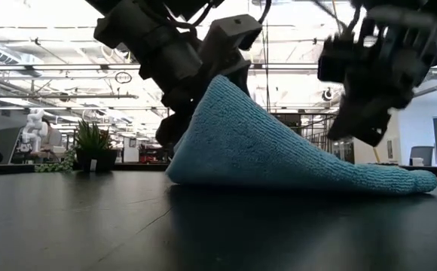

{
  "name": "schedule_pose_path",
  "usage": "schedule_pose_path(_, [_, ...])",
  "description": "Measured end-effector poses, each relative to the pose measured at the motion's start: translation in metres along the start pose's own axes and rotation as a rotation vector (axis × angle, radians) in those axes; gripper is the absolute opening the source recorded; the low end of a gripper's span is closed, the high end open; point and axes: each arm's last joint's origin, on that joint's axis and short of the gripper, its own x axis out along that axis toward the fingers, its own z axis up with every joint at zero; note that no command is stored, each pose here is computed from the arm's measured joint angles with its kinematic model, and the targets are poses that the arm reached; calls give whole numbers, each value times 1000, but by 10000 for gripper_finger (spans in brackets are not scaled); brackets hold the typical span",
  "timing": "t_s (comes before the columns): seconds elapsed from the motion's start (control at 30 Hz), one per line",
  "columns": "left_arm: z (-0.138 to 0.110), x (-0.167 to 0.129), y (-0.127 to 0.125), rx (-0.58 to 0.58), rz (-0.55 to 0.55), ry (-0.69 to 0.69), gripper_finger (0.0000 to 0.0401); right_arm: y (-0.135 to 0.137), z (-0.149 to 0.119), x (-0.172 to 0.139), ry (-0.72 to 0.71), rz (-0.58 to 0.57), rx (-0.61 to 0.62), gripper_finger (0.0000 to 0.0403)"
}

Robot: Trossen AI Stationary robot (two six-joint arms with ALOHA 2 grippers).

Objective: Fold microfiber towels
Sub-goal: Fold the right blue towel

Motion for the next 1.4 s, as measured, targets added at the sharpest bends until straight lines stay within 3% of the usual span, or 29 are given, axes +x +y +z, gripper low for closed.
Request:
schedule_pose_path(0.13, [-4, 0, 1, 29, 35, 22, 239, 25, 16, -2, -138, 117, -76, 0])
schedule_pose_path(0.23, [-7, -1, 5, 34, 92, 27, 239, 40, 30, -3, -187, 125, -155, 0])
schedule_pose_path(0.6, [-4, 0, 7, -2, 101, 16, 239, 55, 18, 58, -43, 62, -226, 0])
schedule_pose_path(0.8, [-6, -1, 6, -10, 100, 18, 239, 63, 18, 91, -33, 125, -220, 0])
schedule_pose_path(1.4, [0, -1, 29, -61, 264, 29, 239, 63, -18, 117, 43, 78, -235, 0])
